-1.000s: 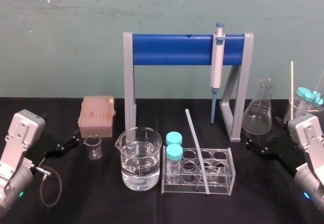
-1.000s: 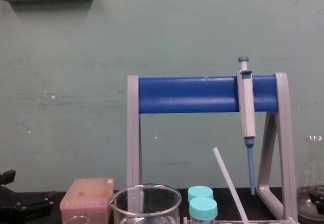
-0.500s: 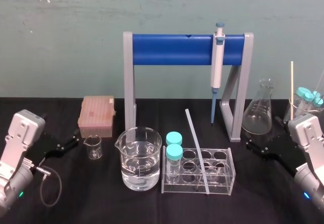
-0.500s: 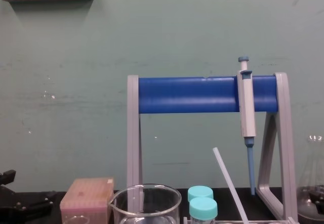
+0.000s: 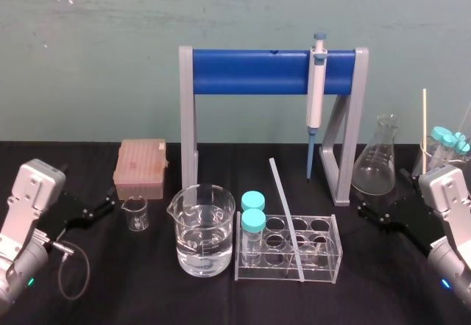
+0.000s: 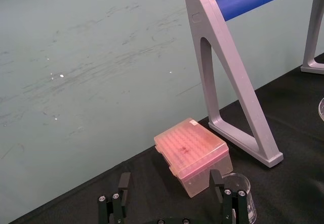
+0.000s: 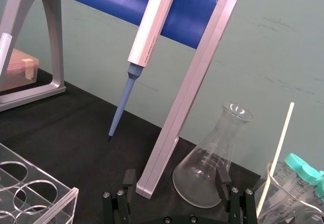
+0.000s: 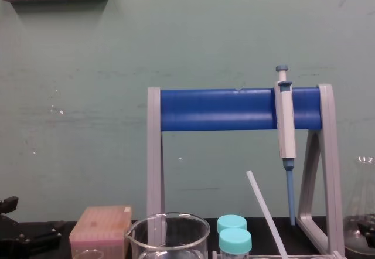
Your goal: Pick up the stirring rod with one hand, then place it down.
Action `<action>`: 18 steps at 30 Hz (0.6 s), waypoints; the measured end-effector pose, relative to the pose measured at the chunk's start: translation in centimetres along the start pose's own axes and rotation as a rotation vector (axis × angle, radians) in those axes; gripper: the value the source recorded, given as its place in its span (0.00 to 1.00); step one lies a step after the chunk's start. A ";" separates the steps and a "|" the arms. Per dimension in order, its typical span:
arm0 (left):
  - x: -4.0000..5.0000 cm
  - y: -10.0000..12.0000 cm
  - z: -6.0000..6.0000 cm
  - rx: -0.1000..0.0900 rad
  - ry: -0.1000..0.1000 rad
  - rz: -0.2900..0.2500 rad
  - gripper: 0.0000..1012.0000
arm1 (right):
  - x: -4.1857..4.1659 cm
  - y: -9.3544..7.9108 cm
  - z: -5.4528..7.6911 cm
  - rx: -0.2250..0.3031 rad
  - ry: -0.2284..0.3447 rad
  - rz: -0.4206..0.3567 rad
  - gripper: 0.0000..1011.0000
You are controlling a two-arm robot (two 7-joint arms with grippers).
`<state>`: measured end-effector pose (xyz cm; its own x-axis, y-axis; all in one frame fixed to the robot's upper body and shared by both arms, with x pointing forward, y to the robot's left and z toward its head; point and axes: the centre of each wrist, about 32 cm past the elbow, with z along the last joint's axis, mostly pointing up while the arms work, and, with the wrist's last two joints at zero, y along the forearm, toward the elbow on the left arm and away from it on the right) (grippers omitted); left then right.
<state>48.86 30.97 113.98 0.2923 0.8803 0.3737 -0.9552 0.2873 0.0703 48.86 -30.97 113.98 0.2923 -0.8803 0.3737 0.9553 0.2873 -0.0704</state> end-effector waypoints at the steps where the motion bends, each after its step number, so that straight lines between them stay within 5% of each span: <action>1: 0.00 0.0 0.0 0.000 0.000 0.000 0.99 | 0.00 0.0 0.0 0.000 0.000 0.000 0.99; 18: 0.00 0.0 0.0 0.000 0.000 0.000 0.99 | 0.07 0.0 0.0 -0.003 0.006 0.000 0.99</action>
<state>48.86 30.96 113.98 0.2923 0.8803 0.3737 -0.9552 0.2874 0.0703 48.89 -31.03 114.00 0.2928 -0.8825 0.3681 0.9553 0.2863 -0.0734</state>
